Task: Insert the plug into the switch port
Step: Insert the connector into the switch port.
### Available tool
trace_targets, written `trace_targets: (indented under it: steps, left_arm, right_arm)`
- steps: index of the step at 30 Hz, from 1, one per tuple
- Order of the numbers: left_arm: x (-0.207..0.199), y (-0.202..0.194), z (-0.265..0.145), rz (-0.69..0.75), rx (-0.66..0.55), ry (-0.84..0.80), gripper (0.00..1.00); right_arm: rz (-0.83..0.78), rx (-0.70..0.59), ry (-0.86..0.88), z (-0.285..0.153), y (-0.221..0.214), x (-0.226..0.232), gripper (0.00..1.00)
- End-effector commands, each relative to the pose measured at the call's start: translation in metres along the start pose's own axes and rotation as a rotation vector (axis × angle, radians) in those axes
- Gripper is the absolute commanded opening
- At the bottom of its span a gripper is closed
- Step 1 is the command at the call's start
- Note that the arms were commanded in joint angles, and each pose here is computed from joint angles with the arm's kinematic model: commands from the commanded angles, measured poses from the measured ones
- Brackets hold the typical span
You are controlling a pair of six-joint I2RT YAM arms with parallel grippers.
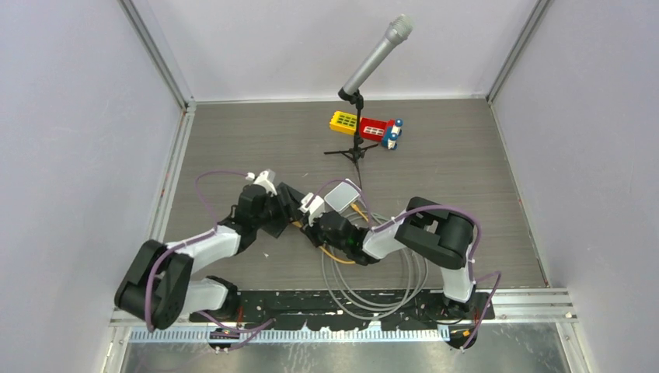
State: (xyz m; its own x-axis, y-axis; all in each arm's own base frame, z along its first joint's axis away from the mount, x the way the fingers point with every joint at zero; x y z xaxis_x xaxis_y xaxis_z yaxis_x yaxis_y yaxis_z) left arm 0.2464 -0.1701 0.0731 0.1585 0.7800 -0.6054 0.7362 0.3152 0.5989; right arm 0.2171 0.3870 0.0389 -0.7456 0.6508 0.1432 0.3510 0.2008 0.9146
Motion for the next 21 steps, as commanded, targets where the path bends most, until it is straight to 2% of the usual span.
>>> trace_targets:
  steps: [1,3,6,13,21]
  left_arm:
    - [-0.005,0.03,-0.017,0.044,-0.067,0.073,0.64]
    - [-0.019,0.046,-0.027,0.072,-0.111,0.043,0.66]
    - [-0.017,0.057,-0.039,0.093,-0.148,0.072,0.7]
    - [0.047,0.036,-0.037,-0.027,-0.128,0.266,0.68]
    - [0.069,0.033,-0.037,-0.029,-0.164,0.387,0.75]
  right_arm:
    - [0.002,0.027,-0.07,-0.018,-0.007,-0.015,0.0]
    - [-0.002,0.032,-0.078,-0.02,-0.009,-0.017,0.0]
    - [-0.01,0.039,-0.081,-0.021,-0.009,-0.018,0.0]
    - [-0.02,0.048,-0.08,-0.031,-0.009,-0.019,0.01]
    - [-0.029,0.057,-0.072,-0.037,-0.012,-0.02,0.0]
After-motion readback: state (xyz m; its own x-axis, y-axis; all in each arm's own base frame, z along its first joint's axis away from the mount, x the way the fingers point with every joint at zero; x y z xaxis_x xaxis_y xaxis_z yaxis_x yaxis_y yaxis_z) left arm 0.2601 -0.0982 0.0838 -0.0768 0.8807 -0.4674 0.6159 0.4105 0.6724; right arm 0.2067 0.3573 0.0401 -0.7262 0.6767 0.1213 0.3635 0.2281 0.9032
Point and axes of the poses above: each gripper's point midway between its finger pads, its own z axis out along the fingers, its own x axis along the line the jaws close on, y = z × x, the point moved 4 cm from there along -z, back along the fingers, and after that the axes turned 4 degrees about z, right-handed, at the moved point
